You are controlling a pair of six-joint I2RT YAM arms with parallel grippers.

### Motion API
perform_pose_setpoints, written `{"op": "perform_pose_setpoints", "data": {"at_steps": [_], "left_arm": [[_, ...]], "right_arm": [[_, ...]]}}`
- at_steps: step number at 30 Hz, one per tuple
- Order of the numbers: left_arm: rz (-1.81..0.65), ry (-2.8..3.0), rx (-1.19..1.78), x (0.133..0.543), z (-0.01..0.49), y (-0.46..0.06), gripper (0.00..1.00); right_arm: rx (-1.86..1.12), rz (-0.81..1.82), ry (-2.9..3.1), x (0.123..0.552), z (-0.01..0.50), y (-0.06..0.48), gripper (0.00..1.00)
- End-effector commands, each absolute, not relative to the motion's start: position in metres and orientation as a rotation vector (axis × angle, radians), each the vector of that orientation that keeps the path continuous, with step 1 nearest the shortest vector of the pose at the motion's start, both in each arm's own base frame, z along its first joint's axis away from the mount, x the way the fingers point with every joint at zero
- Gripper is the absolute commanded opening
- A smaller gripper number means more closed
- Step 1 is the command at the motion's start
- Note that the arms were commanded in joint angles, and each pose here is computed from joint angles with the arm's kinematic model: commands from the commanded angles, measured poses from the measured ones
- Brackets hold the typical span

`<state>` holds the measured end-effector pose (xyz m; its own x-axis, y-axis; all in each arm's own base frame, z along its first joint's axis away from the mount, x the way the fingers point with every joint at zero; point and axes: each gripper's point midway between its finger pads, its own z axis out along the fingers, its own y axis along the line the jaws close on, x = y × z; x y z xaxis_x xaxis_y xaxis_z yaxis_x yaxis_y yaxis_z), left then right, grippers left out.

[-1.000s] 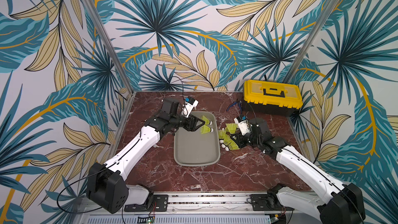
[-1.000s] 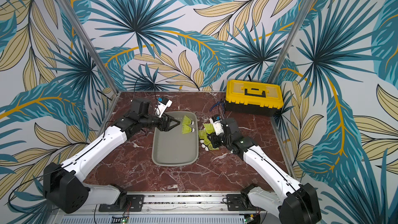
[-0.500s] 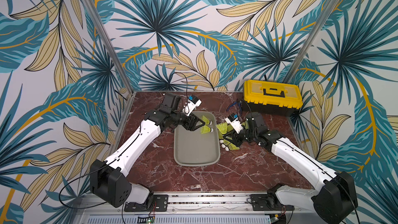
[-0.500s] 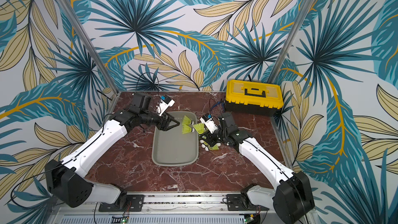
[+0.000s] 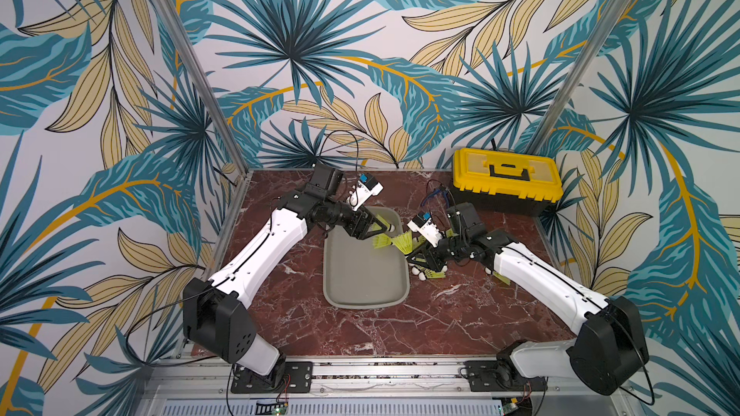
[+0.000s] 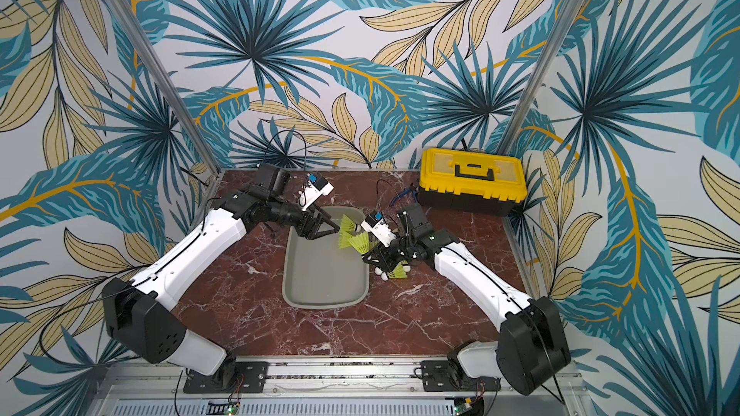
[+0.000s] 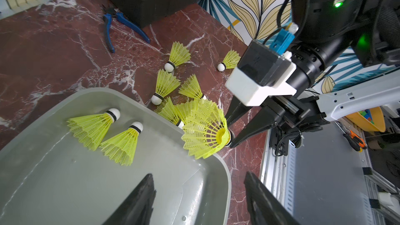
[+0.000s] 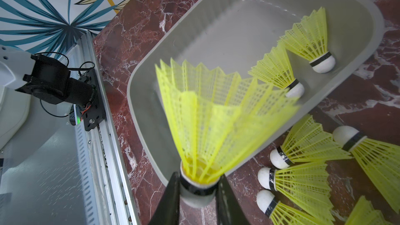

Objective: Put the shuttlecocks into the storage box
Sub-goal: Place the shuttlecock in the storage box.

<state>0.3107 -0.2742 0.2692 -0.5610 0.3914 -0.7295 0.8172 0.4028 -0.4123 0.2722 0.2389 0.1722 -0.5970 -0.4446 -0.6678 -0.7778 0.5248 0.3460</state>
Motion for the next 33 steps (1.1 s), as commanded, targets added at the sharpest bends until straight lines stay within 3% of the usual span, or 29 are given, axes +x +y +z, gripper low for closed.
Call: {"op": "perform_pose_setpoints", "data": {"at_steps": [1,11,21,33], "left_arm": [[-1.151,2.081,1.122,0.298,0.282,-0.286,0.68],[-1.242,2.126,1.173,0.293,0.266,-0.296,0.57],[-1.268,2.133,1.186,0.291,0.261,-0.3,0.53],[-1.325,2.167,1.204,0.282,0.252,-0.304,0.25]], "right_arm": [[-1.053,0.918,2.24,0.266,0.176,0.247,0.0],[-1.079,0.964,2.222,0.268,0.18,0.257,0.0],[-1.115,0.999,2.225,0.264,0.18,0.263,0.0],[-1.092,0.965,2.258,0.271,0.177,0.263,0.0]]}}
